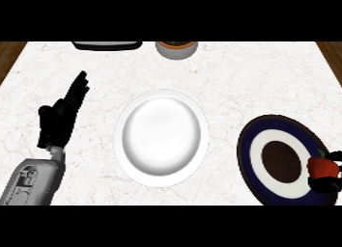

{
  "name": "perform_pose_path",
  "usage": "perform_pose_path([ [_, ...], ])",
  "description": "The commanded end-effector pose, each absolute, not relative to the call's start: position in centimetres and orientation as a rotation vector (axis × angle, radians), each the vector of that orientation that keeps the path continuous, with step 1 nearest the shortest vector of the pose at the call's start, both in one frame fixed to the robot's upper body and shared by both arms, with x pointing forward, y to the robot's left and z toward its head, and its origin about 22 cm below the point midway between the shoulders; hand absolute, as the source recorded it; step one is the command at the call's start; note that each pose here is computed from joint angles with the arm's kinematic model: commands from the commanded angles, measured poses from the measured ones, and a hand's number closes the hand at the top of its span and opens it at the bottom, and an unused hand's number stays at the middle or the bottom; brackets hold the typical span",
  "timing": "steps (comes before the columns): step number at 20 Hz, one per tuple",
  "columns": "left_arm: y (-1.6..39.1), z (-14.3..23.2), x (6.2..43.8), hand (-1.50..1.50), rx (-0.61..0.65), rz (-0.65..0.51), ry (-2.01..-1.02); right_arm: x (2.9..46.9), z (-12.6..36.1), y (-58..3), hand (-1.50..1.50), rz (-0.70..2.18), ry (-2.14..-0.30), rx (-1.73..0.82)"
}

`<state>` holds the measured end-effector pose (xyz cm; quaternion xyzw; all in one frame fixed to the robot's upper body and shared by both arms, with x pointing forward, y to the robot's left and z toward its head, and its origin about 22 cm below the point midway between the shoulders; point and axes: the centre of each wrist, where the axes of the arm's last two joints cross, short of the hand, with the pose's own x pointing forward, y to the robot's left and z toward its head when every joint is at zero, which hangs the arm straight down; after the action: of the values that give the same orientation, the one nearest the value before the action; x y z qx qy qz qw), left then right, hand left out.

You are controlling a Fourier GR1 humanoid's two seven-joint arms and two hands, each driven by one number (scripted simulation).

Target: Pick the bell pepper from the plate and place it in the plate

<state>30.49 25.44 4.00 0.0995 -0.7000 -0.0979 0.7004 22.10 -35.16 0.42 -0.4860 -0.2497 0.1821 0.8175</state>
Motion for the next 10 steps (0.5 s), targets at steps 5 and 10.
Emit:
perform_pose_path([
  [5,25.7,3.7,30.0,0.0,0.221,-0.215,-1.553,15.4,-1.5,-26.3,1.5,0.748,-0.72,-0.956],
  [10,26.7,2.2,29.9,0.0,0.232,-0.2,-1.557,12.2,2.0,-23.1,1.5,0.751,-0.914,-1.051],
])
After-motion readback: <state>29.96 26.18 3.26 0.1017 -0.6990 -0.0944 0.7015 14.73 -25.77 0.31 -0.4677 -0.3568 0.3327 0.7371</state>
